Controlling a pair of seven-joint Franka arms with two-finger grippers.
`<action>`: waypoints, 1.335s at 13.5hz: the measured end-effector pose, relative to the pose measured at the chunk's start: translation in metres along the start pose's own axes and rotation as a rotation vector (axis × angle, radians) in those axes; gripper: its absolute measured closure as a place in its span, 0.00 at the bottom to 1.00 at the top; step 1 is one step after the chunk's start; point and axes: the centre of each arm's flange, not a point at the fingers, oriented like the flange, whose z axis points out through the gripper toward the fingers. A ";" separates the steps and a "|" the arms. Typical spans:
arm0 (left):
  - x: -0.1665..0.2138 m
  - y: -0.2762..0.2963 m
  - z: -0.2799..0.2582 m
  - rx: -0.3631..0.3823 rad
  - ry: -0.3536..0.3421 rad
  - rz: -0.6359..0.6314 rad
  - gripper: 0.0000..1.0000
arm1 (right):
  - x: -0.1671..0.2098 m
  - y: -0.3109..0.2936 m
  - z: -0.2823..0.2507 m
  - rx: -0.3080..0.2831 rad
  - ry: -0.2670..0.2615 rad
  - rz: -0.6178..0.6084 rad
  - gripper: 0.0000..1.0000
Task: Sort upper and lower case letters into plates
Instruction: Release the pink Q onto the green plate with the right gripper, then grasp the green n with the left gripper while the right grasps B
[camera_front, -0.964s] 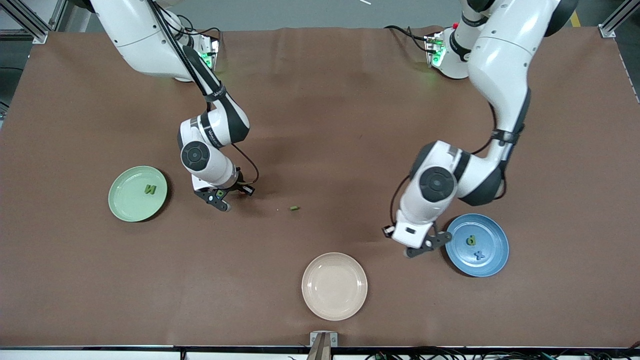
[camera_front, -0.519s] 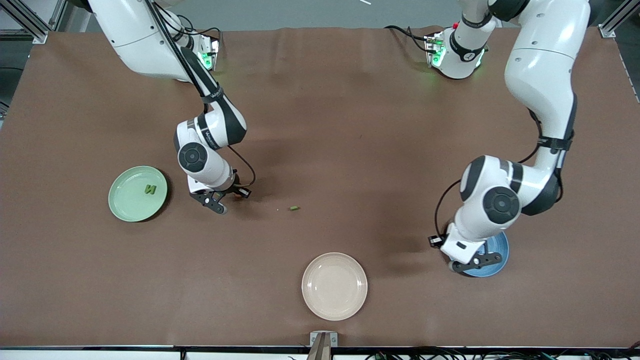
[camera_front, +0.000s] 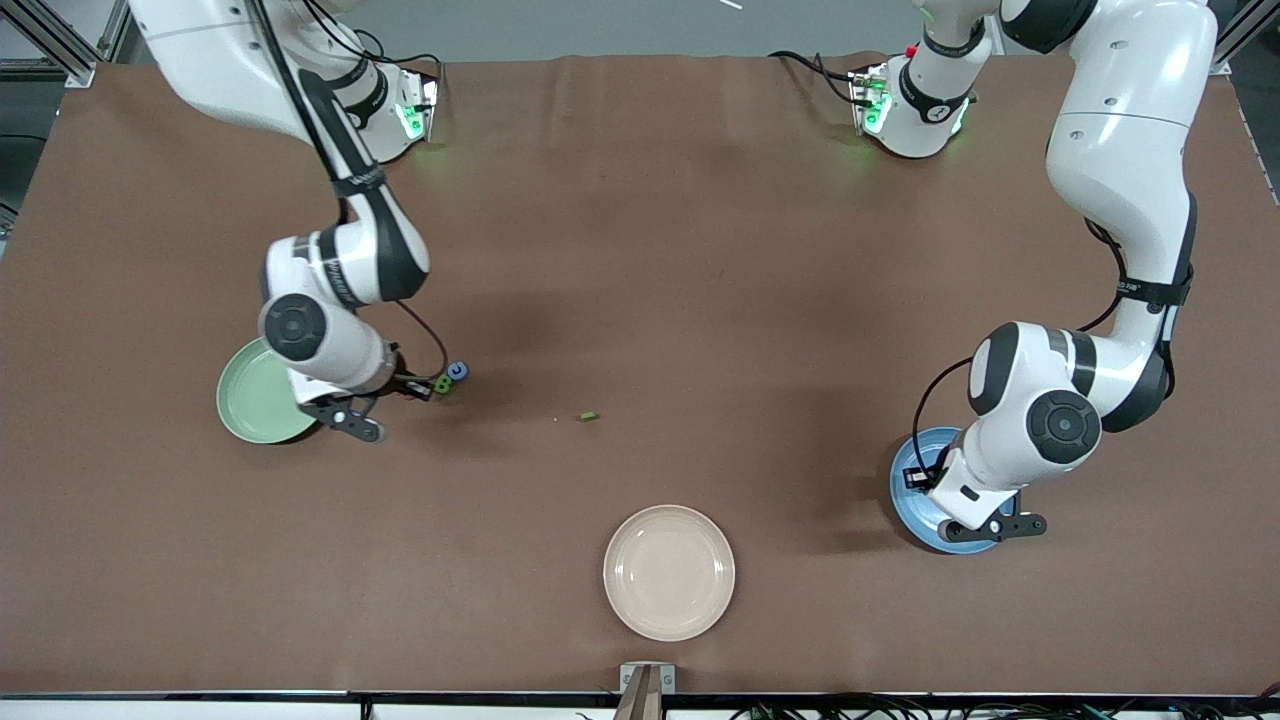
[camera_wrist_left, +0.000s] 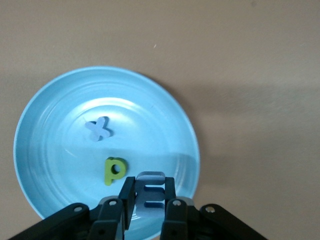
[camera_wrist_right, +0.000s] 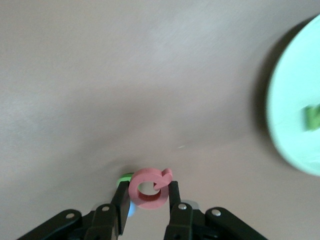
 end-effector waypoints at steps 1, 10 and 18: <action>-0.003 -0.004 0.008 -0.002 -0.003 0.005 0.73 | 0.008 0.021 -0.008 -0.007 -0.012 -0.031 0.65; -0.013 -0.022 0.037 0.021 0.016 0.050 0.46 | 0.017 0.204 0.063 0.029 -0.045 -0.196 0.65; -0.054 0.141 -0.026 -0.106 0.022 -0.060 0.00 | 0.010 0.254 0.085 0.046 -0.041 -0.212 0.65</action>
